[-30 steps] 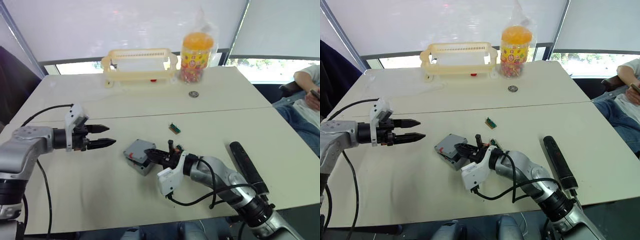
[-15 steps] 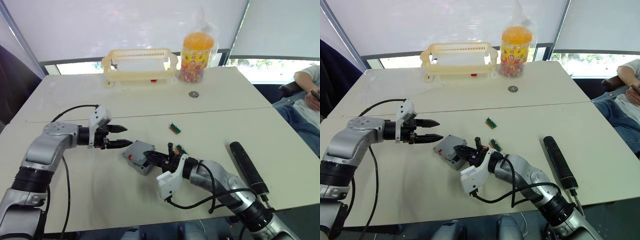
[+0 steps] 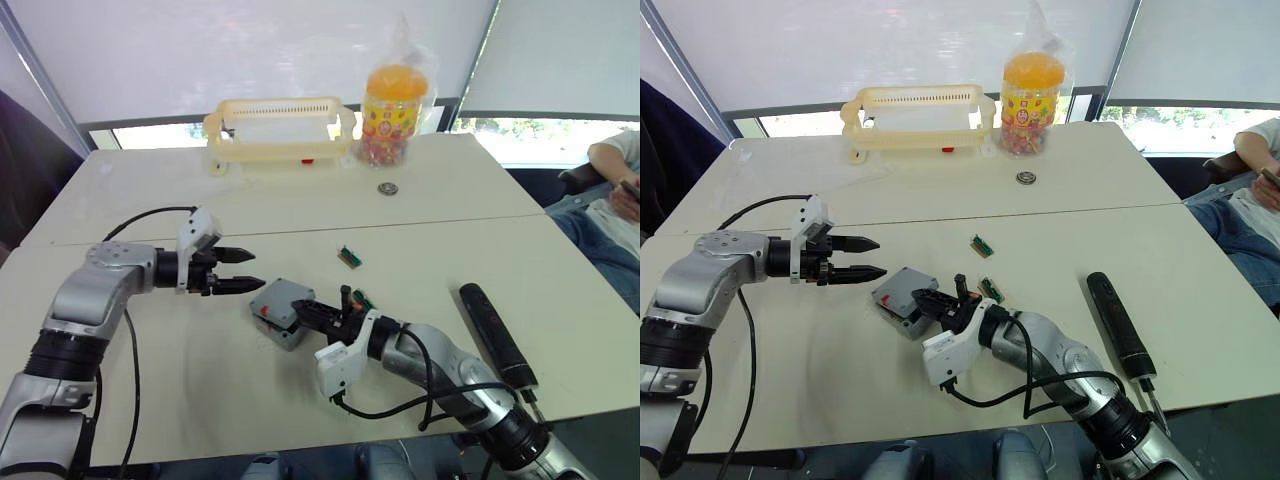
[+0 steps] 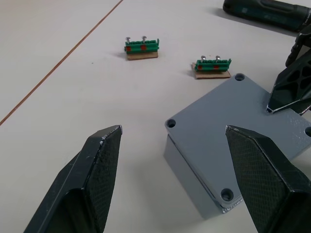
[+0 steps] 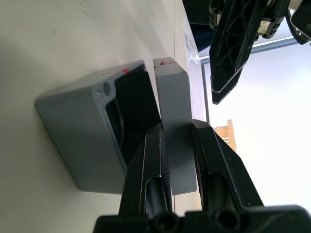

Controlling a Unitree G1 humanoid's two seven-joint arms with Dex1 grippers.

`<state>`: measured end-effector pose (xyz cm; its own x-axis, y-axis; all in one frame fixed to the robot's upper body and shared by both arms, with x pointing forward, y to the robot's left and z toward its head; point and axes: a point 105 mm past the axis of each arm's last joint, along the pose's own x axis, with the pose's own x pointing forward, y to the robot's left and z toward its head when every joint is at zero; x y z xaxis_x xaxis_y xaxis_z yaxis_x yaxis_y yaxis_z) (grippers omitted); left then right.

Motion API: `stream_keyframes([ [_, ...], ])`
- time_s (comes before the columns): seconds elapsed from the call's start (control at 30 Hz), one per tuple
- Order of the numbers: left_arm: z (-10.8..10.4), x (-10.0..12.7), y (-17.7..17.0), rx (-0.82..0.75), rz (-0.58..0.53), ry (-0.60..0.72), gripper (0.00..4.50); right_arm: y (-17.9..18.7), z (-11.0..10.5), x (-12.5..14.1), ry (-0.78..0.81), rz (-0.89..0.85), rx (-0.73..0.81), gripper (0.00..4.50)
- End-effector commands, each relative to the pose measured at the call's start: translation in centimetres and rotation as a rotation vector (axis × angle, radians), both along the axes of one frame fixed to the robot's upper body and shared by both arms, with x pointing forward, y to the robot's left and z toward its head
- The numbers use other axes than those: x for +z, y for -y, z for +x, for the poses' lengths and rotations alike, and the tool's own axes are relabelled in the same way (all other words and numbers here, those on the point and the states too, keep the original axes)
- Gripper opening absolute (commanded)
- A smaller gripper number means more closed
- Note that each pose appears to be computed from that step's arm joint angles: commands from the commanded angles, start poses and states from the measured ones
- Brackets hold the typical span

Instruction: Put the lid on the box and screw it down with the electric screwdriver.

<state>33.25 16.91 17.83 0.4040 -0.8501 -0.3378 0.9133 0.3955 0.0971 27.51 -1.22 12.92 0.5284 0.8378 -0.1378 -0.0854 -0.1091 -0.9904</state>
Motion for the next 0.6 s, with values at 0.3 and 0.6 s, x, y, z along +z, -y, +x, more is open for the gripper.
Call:
stream_keyframes([
  [0.3,0.28,0.89,0.14,-0.017,0.024,0.052,3.46,0.02,-0.73,-0.44,0.000,-0.020,0.022,0.14],
  [0.6,0.46,0.96,0.21,-0.015,0.020,0.056,3.46,-0.16,-0.91,-0.68,-0.007,-0.041,0.042,0.14],
])
